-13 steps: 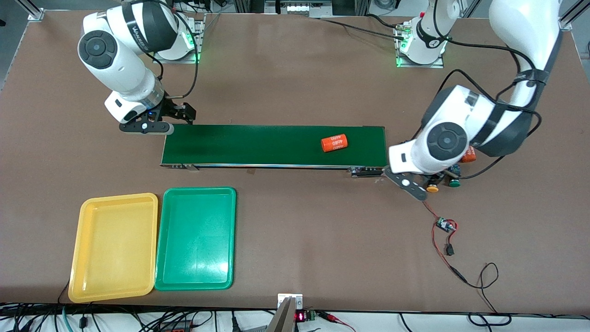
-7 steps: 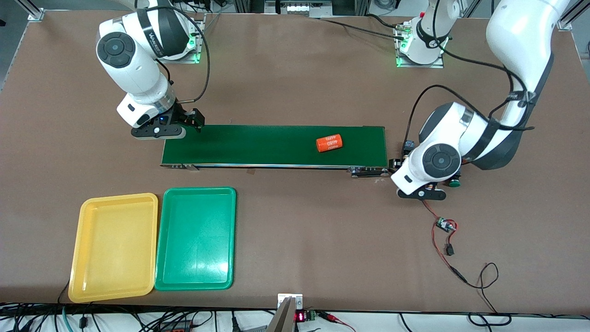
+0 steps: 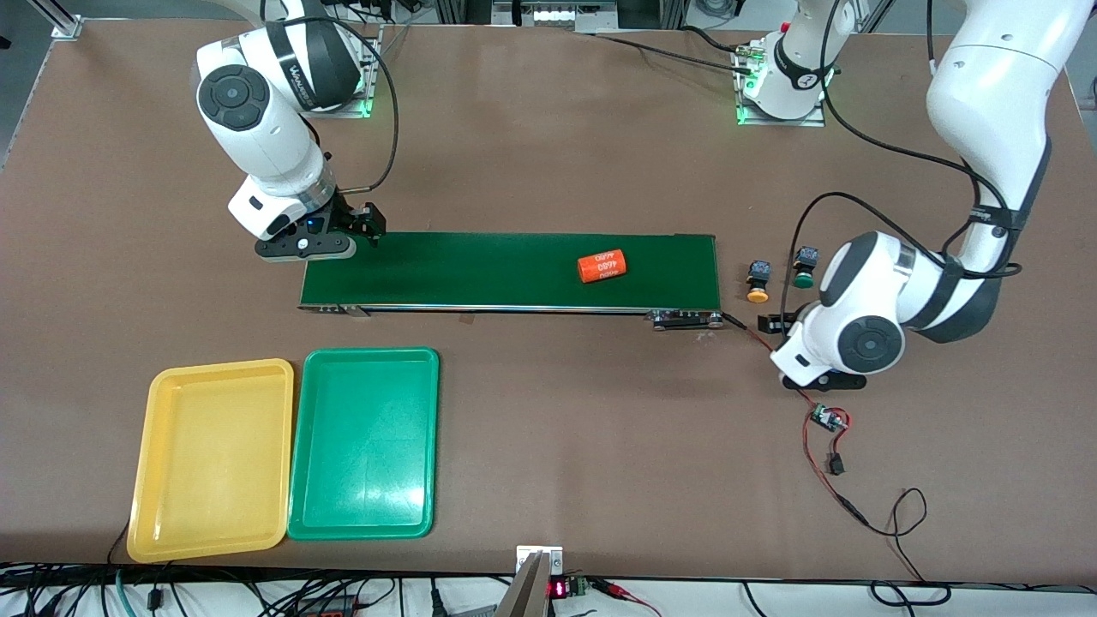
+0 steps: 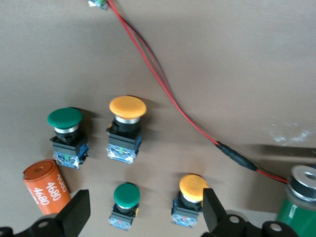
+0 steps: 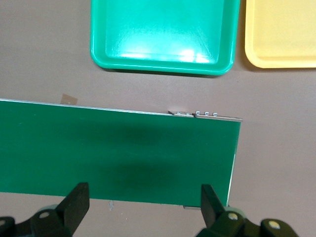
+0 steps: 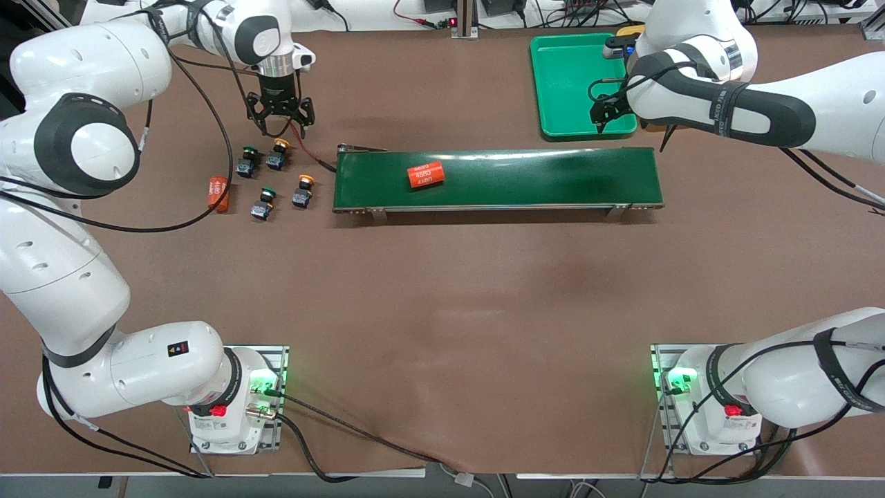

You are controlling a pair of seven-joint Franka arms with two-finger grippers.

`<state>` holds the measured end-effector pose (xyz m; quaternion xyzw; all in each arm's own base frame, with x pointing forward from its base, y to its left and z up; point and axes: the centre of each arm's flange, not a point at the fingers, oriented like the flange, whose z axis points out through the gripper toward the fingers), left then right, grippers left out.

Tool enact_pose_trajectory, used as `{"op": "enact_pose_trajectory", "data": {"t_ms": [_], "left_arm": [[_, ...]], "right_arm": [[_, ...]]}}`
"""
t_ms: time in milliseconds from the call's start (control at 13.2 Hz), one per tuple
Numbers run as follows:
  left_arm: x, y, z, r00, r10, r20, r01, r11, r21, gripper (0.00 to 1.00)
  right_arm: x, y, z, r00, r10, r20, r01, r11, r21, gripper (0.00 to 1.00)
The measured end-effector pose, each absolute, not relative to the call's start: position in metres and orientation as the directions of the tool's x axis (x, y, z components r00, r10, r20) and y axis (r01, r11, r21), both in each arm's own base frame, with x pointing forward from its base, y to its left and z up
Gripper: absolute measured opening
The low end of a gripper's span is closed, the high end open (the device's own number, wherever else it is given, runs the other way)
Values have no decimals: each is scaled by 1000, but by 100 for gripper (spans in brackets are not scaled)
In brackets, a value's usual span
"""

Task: Sort buttons by color to trays
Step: 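Move the left gripper over the yellow-capped button, then grasp the yellow-capped button with the left gripper and lift it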

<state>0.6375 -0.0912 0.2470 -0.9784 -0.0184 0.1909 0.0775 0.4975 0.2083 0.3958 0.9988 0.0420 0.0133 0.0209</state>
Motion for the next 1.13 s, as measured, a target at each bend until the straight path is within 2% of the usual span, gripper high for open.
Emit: {"op": "enact_pose_trajectory", "data": {"t_ms": [378, 605, 907, 1134], "left_arm": [[632, -71, 206, 944, -15, -330, -42, -996, -76, 100], [638, -54, 201, 958, -105, -267, -139, -984, -110, 100], [625, -50, 180, 954, -142, -263, -177, -978, -112, 91], [612, -41, 164, 955, -142, -260, -170, -981, -89, 59]], "right_arm": [[498, 208, 395, 996, 84, 23, 83, -996, 44, 100], [497, 208, 395, 996, 84, 22, 83, -996, 44, 100], [494, 205, 393, 997, 80, -20, 81, -995, 60, 100], [494, 205, 393, 997, 80, -25, 81, -995, 61, 100]]}}
